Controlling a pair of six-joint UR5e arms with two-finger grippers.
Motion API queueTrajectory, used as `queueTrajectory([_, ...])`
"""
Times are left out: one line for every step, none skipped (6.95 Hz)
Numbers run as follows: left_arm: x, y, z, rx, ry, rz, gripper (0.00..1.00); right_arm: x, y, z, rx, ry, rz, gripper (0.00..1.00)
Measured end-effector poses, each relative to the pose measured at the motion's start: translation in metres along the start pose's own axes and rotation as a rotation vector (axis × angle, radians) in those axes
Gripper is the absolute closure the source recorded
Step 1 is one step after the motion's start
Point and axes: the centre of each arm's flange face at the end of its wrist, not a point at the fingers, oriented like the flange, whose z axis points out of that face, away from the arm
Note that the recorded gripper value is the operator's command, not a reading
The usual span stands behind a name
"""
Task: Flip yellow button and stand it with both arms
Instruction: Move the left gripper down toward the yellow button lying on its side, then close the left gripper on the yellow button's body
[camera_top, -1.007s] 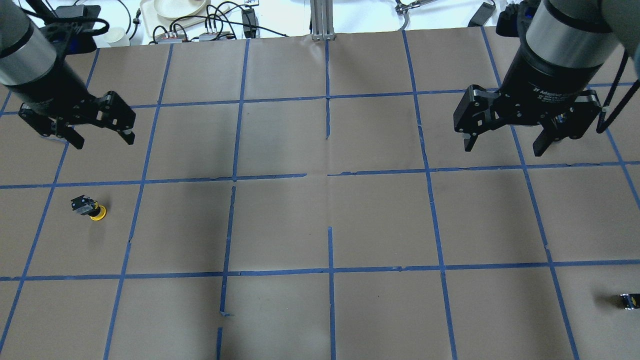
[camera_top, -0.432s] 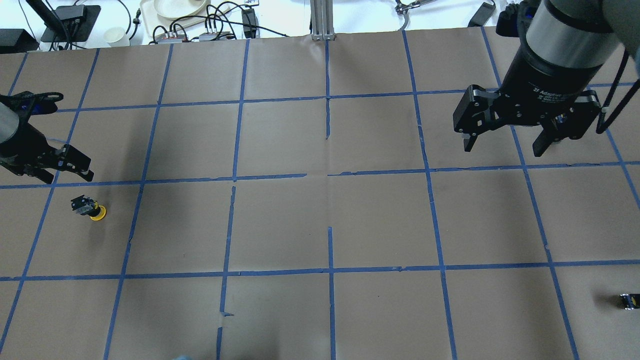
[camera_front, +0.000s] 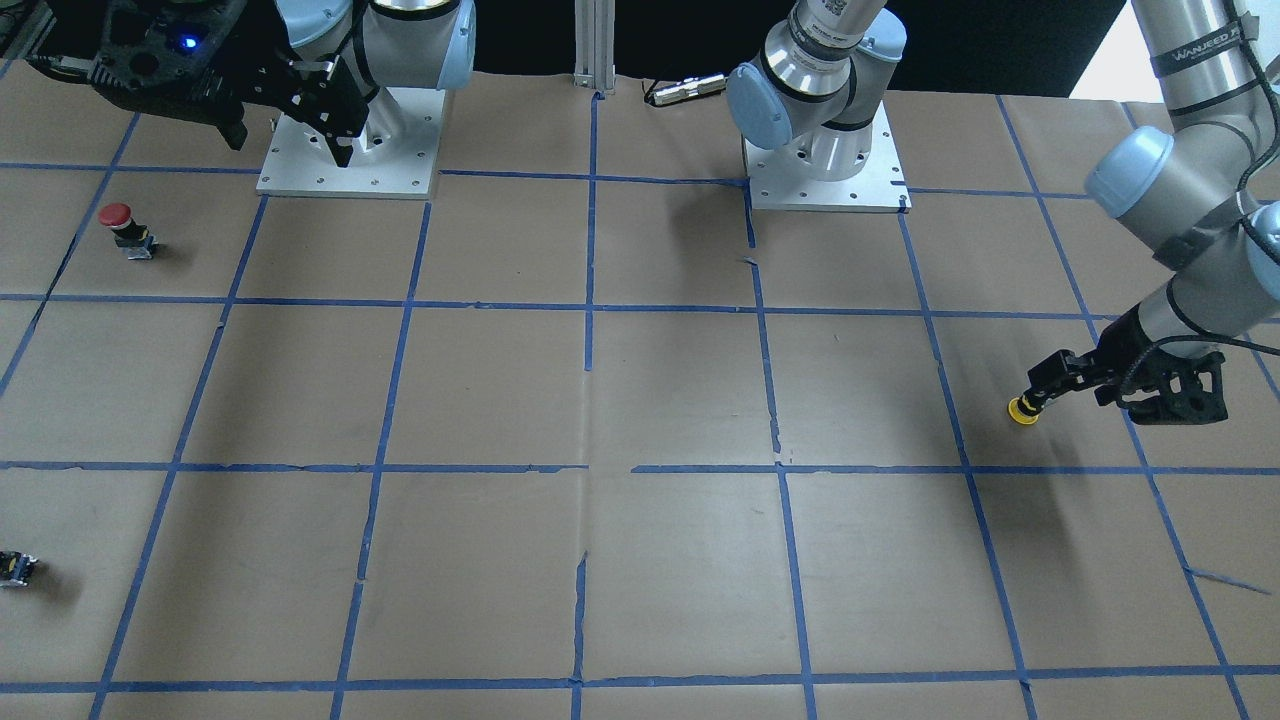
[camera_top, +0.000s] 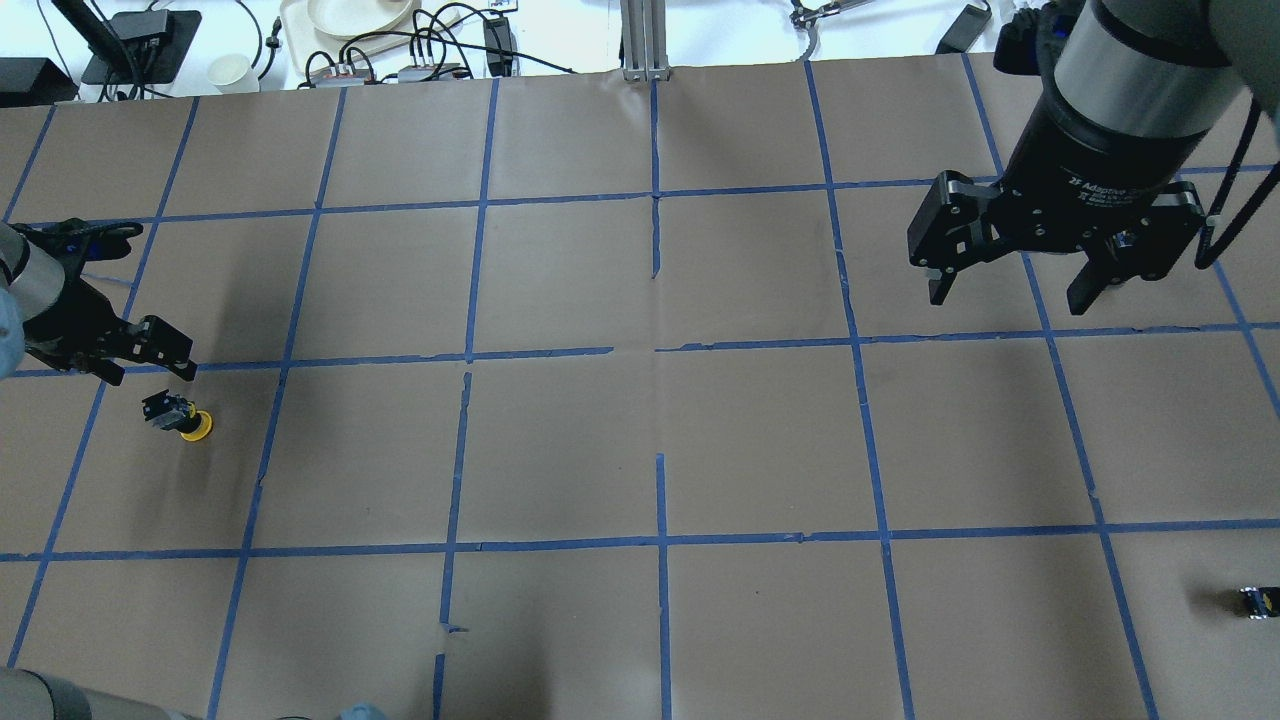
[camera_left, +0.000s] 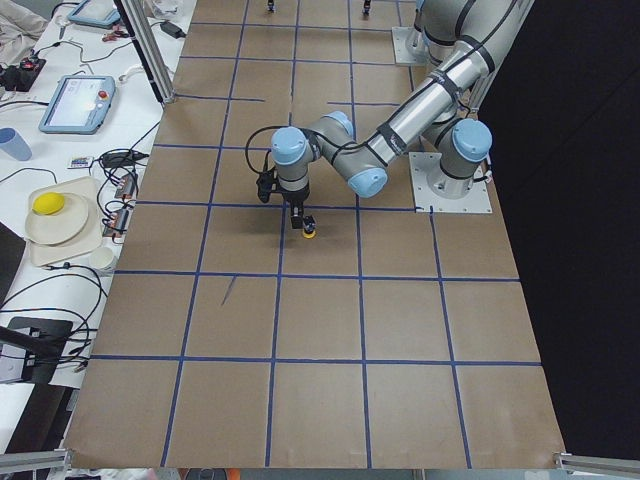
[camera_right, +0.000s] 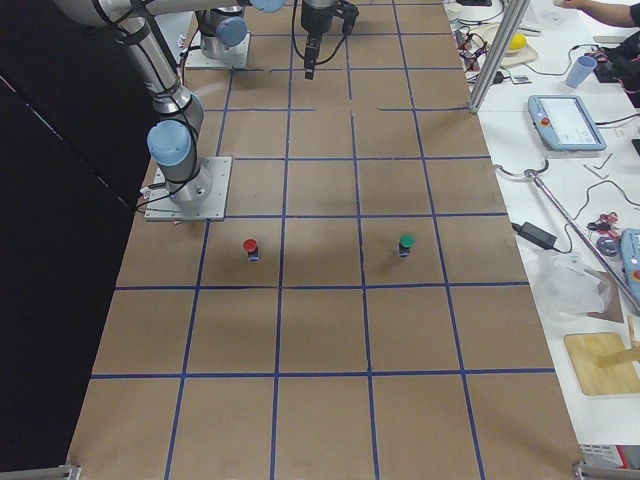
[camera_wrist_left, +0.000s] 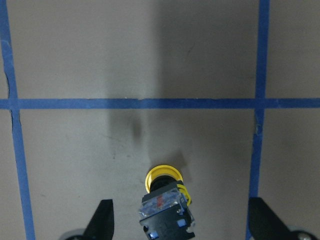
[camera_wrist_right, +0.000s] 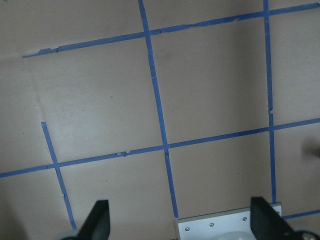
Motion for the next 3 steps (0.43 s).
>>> queueTrajectory([0.0001,0.0038,0.0107,0.008,-0.008,-0.033,0.05,0.0000,-0.0001,0.0000,0.001,0.000,-0.002,0.00])
queueTrajectory([0.0008,0.0068,0.0158,0.007,-0.010,-0.067,0.05,0.0000,-0.0002,0.0000,0.002,0.000,-0.004,0.00])
queueTrajectory([0.0012,0.0090,0.0187,0.003,-0.010,-0.092,0.05,0.0000,-0.0001,0.0001,0.001,-0.001,-0.004,0.00])
